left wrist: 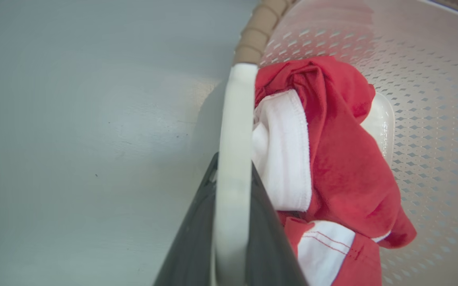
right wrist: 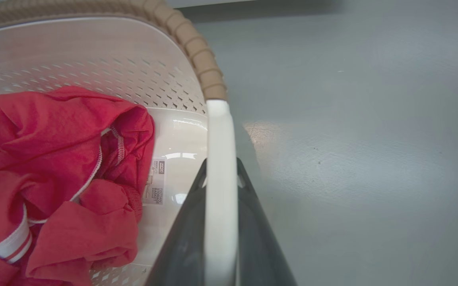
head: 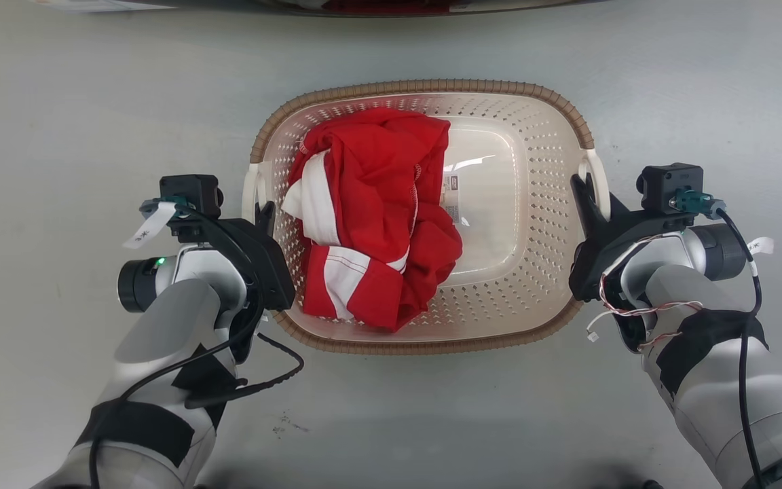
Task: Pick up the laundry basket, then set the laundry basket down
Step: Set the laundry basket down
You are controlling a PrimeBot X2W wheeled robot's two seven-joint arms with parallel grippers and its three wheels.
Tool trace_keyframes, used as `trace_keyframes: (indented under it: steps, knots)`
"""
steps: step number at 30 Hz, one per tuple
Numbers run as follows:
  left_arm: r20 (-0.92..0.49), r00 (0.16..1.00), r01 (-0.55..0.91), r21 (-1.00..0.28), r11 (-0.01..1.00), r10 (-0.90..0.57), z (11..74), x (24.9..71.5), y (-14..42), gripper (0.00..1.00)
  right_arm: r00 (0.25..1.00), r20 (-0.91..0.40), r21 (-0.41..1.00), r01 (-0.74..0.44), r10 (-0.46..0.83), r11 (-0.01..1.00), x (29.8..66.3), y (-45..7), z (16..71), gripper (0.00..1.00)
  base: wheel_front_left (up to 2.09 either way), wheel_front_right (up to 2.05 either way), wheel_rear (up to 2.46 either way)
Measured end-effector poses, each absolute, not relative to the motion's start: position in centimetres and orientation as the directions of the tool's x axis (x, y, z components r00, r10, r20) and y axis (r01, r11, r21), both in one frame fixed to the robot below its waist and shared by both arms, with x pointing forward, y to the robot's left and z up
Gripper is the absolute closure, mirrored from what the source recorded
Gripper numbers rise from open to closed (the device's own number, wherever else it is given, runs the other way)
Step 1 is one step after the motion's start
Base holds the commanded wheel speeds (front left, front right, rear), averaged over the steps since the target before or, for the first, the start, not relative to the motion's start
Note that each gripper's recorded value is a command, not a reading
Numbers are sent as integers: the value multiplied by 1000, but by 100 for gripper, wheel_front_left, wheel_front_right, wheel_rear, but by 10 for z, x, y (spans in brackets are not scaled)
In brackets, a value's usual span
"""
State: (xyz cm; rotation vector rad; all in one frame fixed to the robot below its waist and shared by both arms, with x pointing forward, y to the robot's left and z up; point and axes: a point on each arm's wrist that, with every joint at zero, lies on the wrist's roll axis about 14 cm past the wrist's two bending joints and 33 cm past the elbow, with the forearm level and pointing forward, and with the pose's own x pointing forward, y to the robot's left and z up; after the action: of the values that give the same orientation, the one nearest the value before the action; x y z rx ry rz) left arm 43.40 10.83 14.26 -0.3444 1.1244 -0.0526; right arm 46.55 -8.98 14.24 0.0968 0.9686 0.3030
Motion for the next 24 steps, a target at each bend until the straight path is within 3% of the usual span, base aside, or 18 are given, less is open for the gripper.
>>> trace_keyframes:
  steps: [12,13,14,15,16,24]
  knots:
    - [-873,430,-129,-310,942,-229,143,434,108,100,526,-794,218,-222,305,950,465,-89,143,100,0,0,0]
    - [-875,427,-134,-311,941,-228,143,433,108,95,527,-791,217,-230,309,949,466,-88,143,88,0,0,0]
    - [-876,425,-140,-311,940,-227,143,433,109,58,527,-790,220,-235,314,947,466,-87,144,56,0,0,0]
    - [-879,419,-142,-310,940,-226,143,432,110,0,527,-788,223,-239,319,945,466,-86,144,4,0,0,0]
    - [-882,416,-148,-306,941,-222,143,431,112,0,528,-787,222,-240,319,945,466,-86,145,0,0,0,0]
    - [-880,429,-149,-293,944,-205,151,435,122,0,548,-771,213,-259,324,942,472,-88,155,0,0,0,0]
